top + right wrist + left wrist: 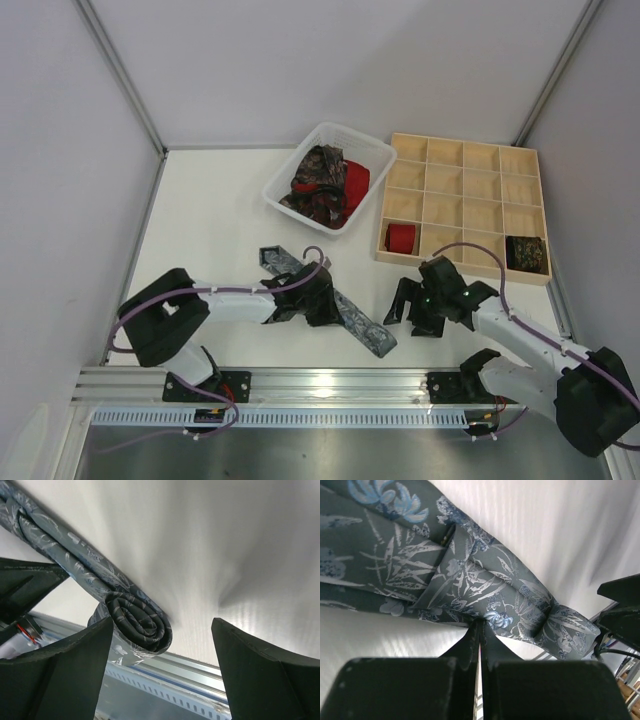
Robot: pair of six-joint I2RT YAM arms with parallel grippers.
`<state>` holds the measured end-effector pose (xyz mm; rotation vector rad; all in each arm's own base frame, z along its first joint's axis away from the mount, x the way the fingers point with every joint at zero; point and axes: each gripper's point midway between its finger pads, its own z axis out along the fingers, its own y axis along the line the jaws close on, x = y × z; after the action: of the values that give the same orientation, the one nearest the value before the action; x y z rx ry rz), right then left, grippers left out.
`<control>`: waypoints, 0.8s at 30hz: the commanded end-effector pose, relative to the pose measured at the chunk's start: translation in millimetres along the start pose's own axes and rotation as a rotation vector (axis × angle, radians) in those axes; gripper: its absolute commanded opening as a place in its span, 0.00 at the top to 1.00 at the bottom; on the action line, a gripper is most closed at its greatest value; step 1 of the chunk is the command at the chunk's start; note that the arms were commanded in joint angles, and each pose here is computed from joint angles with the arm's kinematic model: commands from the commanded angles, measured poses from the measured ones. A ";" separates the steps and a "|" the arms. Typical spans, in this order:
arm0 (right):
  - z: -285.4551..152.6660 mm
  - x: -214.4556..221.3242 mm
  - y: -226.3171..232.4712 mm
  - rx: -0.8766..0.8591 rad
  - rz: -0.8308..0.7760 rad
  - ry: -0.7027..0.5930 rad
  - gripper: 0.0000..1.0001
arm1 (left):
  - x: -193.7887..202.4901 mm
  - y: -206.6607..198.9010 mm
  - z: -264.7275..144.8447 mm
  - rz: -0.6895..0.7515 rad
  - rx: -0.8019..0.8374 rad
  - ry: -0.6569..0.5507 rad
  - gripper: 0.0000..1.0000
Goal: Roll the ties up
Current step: Roll the tie
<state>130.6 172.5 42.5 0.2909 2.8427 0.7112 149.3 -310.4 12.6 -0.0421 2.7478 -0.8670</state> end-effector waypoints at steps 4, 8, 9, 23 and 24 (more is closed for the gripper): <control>-14.2 -36.2 -12.8 0.020 0.071 -0.074 0.10 | -28.8 16.2 13.8 0.035 -0.081 -0.033 0.99; -20.5 -42.9 -14.8 0.004 0.130 -0.075 0.11 | -31.6 14.6 10.4 0.057 -0.083 -0.038 1.00; -22.1 -41.4 -16.8 0.017 0.132 -0.072 0.12 | -30.8 13.7 4.2 0.064 -0.079 -0.044 1.00; -29.6 -43.8 4.6 -0.077 0.080 -0.064 0.43 | -124.6 6.9 -48.4 0.137 -0.180 -0.219 0.99; -31.0 -43.8 6.2 -0.084 0.081 -0.069 0.43 | -141.6 2.3 -50.3 0.135 -0.183 -0.245 1.00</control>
<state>158.6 143.8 60.4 0.4574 2.7997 0.7342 244.7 -278.1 85.3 -0.0420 2.5544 -0.6764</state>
